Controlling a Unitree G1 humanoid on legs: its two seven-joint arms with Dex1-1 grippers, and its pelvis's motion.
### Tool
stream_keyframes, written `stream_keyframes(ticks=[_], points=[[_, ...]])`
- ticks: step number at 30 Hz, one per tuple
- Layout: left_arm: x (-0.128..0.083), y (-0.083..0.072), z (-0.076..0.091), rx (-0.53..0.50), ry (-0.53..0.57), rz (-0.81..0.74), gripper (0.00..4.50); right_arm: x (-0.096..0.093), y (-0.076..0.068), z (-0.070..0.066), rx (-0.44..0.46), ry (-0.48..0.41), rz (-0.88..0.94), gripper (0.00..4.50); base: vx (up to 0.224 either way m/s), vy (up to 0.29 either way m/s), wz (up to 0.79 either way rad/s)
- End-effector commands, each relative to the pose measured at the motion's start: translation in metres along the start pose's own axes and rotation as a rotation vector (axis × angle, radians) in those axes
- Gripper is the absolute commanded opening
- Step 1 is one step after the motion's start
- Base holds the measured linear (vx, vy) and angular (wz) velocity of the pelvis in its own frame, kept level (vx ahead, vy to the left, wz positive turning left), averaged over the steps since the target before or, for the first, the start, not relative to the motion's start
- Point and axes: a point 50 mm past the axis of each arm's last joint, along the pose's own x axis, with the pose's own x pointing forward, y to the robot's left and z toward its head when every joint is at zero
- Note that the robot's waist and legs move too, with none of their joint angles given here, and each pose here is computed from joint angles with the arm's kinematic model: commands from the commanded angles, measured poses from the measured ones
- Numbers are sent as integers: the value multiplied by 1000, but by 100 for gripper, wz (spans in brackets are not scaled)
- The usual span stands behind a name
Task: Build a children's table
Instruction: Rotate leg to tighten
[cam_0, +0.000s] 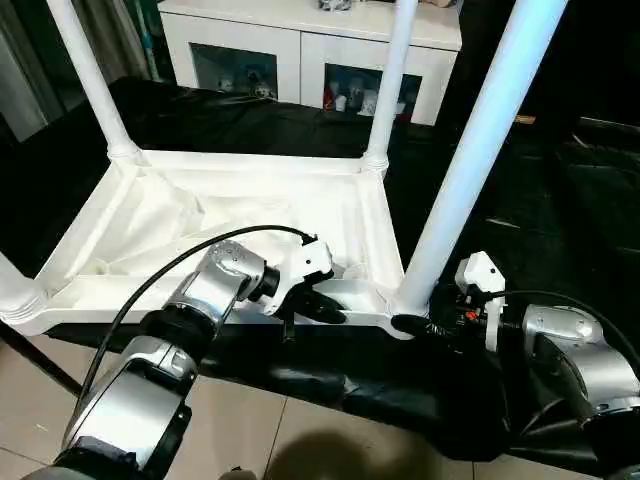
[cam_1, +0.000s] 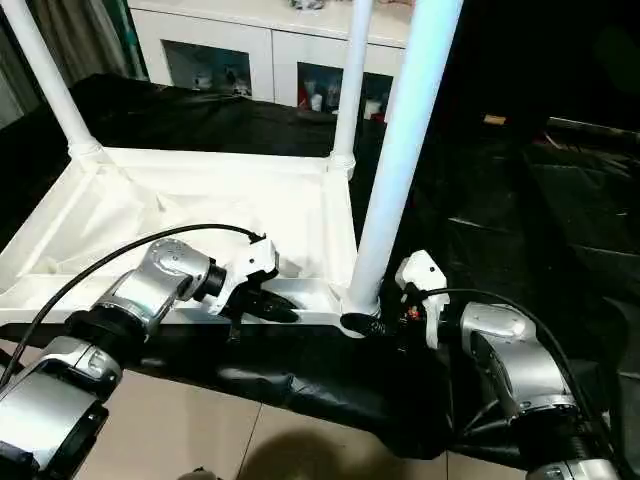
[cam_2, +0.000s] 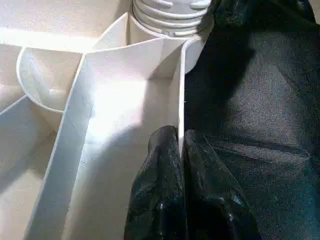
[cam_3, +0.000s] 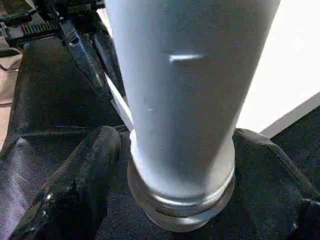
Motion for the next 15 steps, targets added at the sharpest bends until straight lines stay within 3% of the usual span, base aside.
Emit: stream_keyframes(ticks=[1,7,15], points=[[6,-4,5,-3,-61,-41,0,4,1,3,11,-5,32,333,0,0,0],[5,-5,4,-4,-58,-39,0,4,1,1,21,-1,46,276,0,0,0],[5,-6,3,-8,-49,-42,0,4,2,-5,29,14,42,267,0,0,0]])
